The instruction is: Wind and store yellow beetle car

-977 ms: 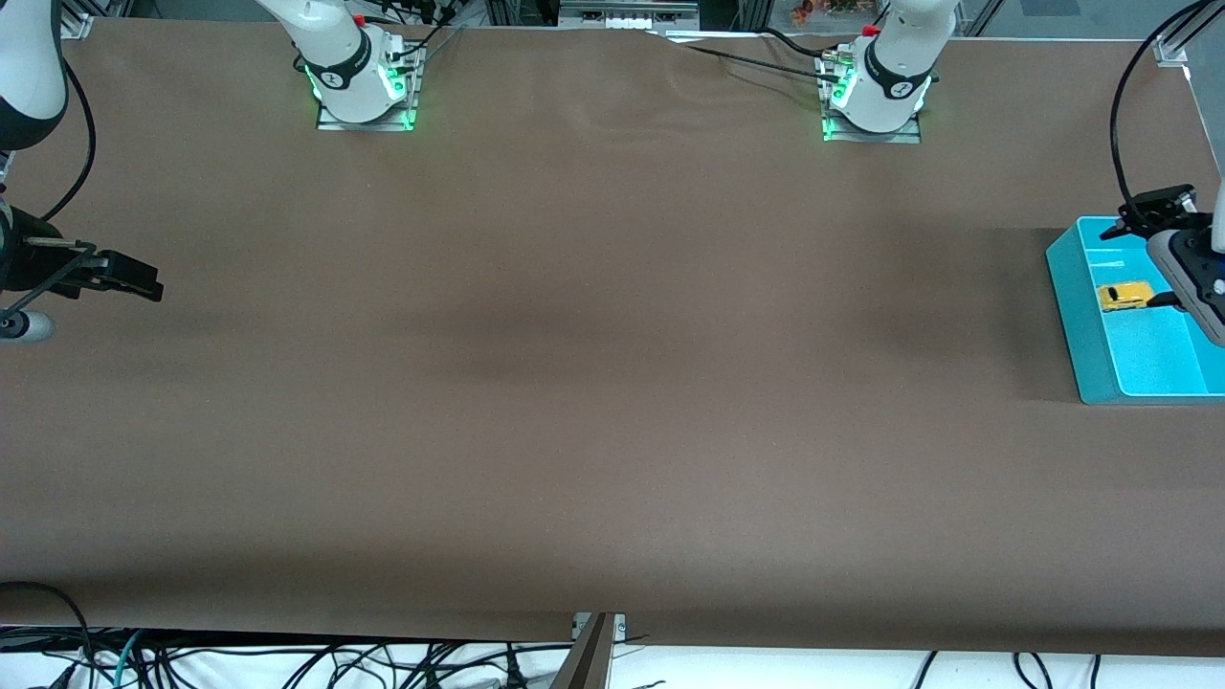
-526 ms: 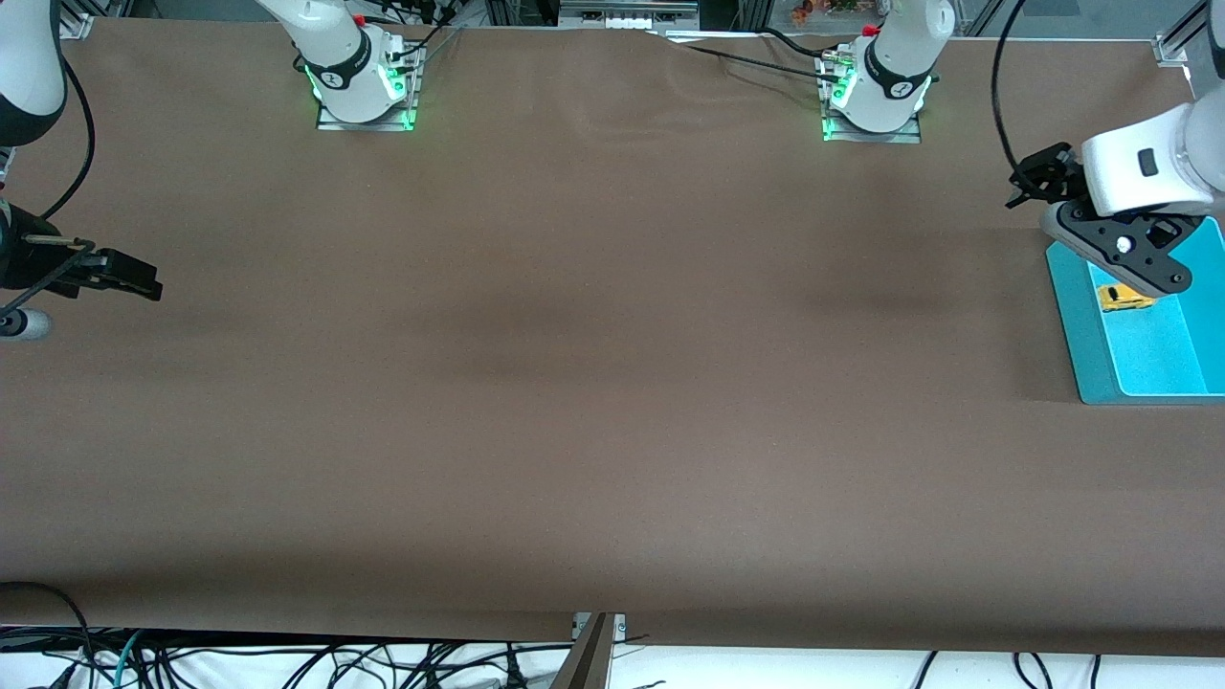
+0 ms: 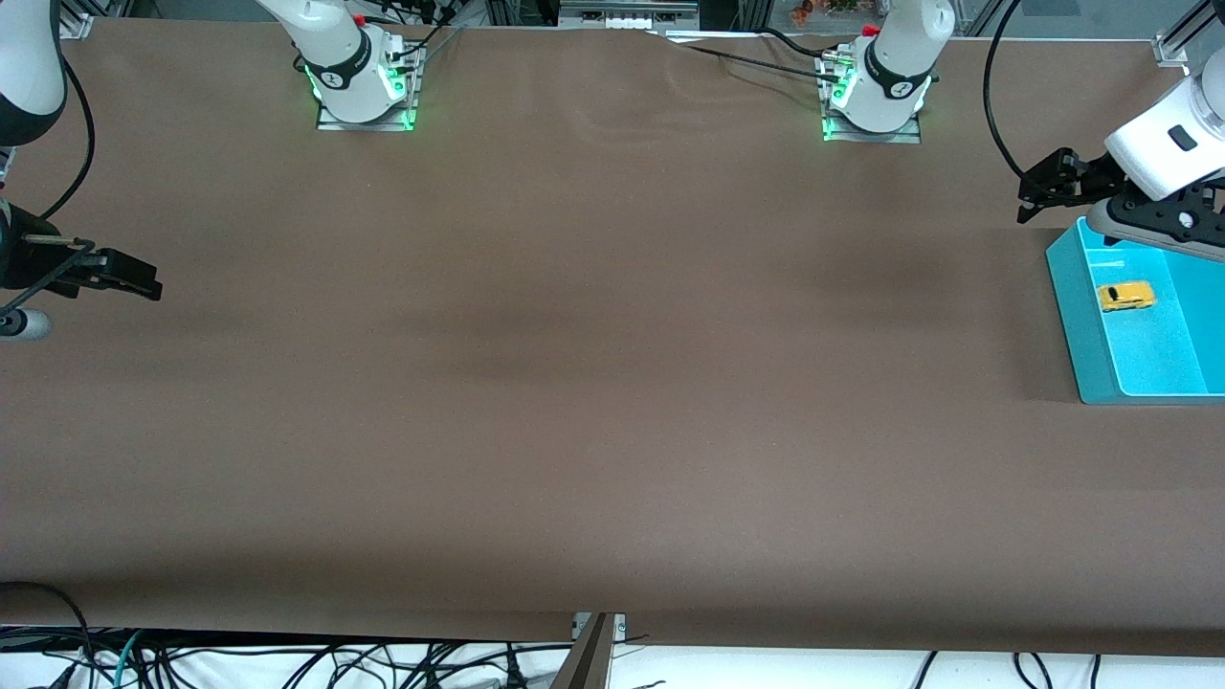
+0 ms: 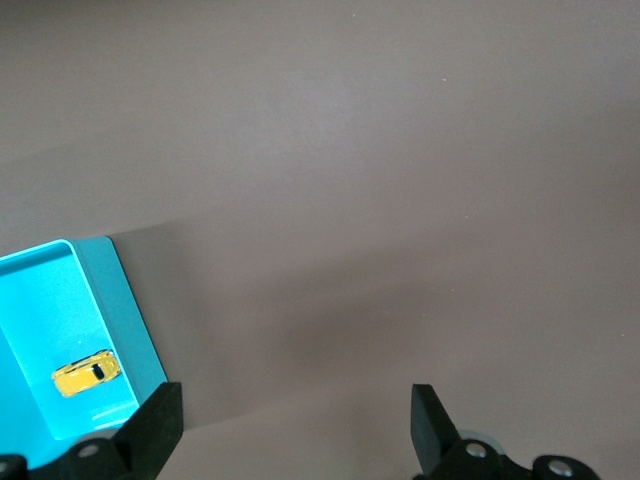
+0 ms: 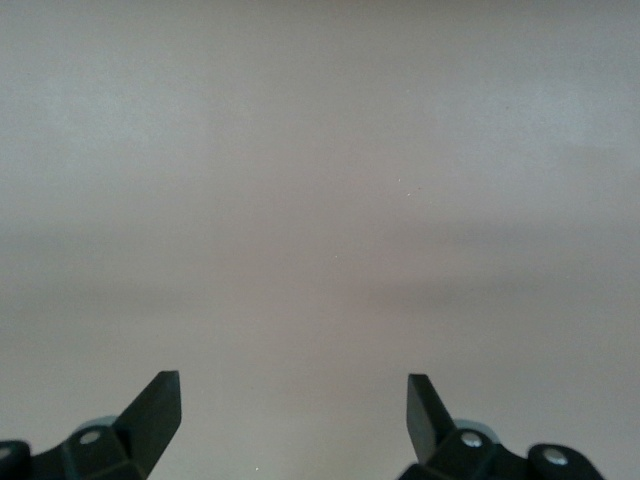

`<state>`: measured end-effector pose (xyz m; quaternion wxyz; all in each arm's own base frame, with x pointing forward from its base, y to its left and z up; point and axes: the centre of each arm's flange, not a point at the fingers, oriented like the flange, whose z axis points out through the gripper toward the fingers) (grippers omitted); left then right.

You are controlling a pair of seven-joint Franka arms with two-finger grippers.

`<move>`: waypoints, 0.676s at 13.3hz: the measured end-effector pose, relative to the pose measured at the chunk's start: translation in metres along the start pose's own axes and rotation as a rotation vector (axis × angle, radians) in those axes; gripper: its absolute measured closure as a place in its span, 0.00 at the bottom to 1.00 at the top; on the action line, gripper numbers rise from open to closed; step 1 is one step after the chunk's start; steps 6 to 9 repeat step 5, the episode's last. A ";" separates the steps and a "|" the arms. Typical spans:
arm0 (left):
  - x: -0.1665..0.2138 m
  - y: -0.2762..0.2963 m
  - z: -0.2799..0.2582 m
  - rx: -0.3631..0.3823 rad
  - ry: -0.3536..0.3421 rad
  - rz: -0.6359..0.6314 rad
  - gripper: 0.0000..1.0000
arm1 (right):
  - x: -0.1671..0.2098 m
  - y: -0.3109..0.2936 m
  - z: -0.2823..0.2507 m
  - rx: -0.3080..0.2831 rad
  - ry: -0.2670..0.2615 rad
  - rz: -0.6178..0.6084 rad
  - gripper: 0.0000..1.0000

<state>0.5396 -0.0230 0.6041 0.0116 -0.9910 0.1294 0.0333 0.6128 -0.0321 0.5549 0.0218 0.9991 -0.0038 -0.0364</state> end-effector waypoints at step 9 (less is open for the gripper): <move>-0.001 -0.007 0.002 -0.002 -0.002 -0.059 0.00 | 0.000 0.000 0.000 0.000 0.000 0.000 0.00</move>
